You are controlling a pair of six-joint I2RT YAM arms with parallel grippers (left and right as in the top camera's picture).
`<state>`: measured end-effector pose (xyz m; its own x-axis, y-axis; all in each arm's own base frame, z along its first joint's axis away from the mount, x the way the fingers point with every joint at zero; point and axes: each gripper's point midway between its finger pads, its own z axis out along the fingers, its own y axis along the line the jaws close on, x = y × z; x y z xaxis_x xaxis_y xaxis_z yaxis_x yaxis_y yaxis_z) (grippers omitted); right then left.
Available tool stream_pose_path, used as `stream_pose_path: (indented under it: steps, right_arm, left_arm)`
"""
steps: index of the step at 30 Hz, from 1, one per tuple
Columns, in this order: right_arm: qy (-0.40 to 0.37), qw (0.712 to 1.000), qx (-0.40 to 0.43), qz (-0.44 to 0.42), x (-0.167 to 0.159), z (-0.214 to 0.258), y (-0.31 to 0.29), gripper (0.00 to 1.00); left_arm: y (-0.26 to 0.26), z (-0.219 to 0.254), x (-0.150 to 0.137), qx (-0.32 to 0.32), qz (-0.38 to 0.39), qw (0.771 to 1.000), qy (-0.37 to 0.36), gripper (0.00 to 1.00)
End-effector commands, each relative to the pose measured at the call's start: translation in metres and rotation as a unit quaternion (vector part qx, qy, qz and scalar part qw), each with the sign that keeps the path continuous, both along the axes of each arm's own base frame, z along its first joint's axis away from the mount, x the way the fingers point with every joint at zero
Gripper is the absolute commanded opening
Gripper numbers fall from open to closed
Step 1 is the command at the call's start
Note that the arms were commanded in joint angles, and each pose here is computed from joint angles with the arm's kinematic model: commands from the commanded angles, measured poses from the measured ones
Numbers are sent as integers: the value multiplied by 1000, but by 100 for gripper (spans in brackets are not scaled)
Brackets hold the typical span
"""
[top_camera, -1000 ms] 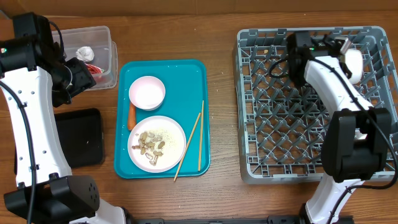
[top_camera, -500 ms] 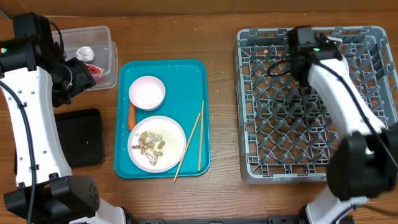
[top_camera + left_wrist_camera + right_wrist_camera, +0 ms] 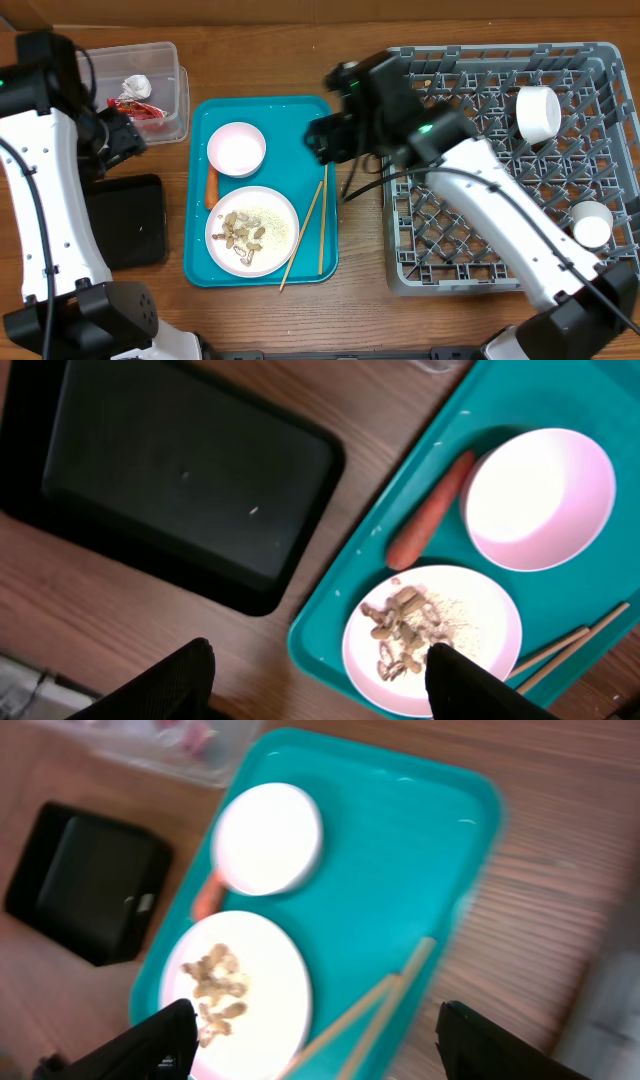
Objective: Sort waste into correct bins and load items into the dishwasher
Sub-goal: 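Move the right gripper to the pink bowl on the tray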
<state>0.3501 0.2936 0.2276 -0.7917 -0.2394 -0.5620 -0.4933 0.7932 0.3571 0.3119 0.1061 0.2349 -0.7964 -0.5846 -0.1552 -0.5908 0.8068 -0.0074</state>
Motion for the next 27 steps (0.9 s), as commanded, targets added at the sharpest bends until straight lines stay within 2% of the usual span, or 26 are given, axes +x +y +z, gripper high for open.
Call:
stream_pose_path:
  steps: [1,3,6,7,10,13,19,27]
  right_arm:
    - [-15,999,23,28,-3,1,38,83]
    - [-57,998,25,9,12,-2,60,87]
    - [-73,997,19,-14,34,-32,81,86]
    - [-66,997,17,-26,46,-57,89,79]
    - [-57,998,21,-34,56,-84,100,71]
    - [-55,998,23,-37,63,-102,107,63]
    - [-35,997,33,-62,72,-135,114,60]
    - [5,998,15,-57,59,-179,122,59]
  left_arm:
    - [20,5,-10,9,41,999,-1,70]
    - [25,5,-13,8,49,999,1,70]
    - [29,5,-15,8,56,998,1,69]
    - [31,5,-15,8,62,998,-1,69]
    - [31,6,-15,9,63,998,-2,69]
    - [31,5,-15,8,63,998,-2,69]
    - [31,5,-14,7,62,998,-2,69]
    - [31,6,-14,7,62,998,-3,69]
